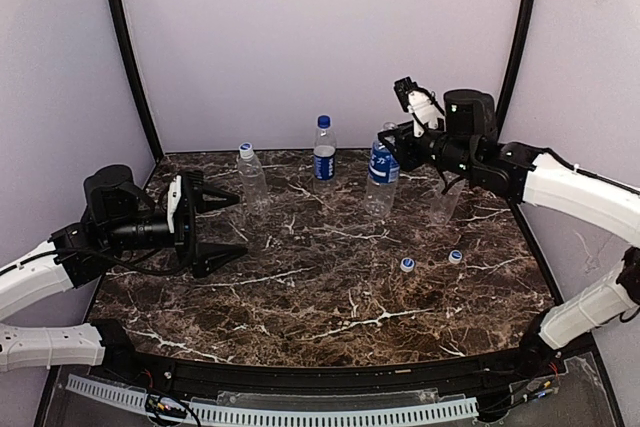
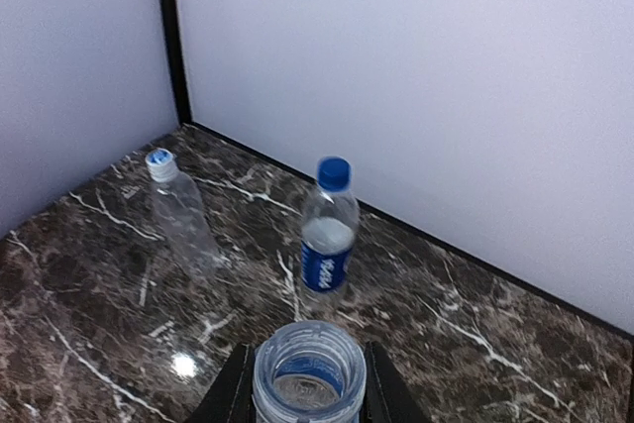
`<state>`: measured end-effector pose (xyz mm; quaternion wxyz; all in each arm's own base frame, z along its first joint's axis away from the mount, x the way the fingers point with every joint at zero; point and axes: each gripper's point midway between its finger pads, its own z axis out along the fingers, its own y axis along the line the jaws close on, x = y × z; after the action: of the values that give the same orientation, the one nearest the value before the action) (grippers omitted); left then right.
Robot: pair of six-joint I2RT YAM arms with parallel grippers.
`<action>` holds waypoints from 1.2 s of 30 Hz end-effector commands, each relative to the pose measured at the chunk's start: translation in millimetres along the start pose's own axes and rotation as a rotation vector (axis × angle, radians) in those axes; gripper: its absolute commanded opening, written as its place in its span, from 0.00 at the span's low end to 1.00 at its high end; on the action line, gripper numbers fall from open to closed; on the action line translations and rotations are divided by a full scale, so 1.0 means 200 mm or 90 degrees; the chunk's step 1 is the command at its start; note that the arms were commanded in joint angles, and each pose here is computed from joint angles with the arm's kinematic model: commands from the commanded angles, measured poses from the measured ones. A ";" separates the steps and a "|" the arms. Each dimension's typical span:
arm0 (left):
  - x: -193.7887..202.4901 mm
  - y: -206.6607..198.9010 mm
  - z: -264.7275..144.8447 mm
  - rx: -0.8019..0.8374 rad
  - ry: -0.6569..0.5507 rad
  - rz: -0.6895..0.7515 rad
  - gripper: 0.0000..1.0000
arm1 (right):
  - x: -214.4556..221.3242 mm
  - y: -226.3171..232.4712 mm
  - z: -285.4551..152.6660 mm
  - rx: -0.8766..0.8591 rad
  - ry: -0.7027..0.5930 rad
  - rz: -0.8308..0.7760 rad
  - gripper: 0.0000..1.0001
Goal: Unscrew the bottle caps
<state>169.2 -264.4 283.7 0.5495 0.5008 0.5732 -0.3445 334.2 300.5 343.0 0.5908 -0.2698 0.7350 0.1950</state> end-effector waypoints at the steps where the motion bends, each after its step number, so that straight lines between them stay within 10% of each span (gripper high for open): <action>1: 0.04 -0.02 -0.01 0.009 0.012 -0.002 0.99 | 0.23 -0.25 0.09 0.097 0.026 0.004 0.00; 29: 0.08 -0.02 0.00 0.006 0.026 -0.002 0.99 | 0.73 -0.56 0.26 0.166 0.092 -0.001 0.00; 36: 0.08 -0.02 0.00 0.008 0.027 -0.003 0.99 | 0.69 -0.55 0.24 0.158 0.087 -0.003 0.61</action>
<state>168.9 -264.1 280.7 0.5474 0.5063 0.5731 -0.3400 419.6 225.9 201.3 0.5692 -0.2086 0.7905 0.0872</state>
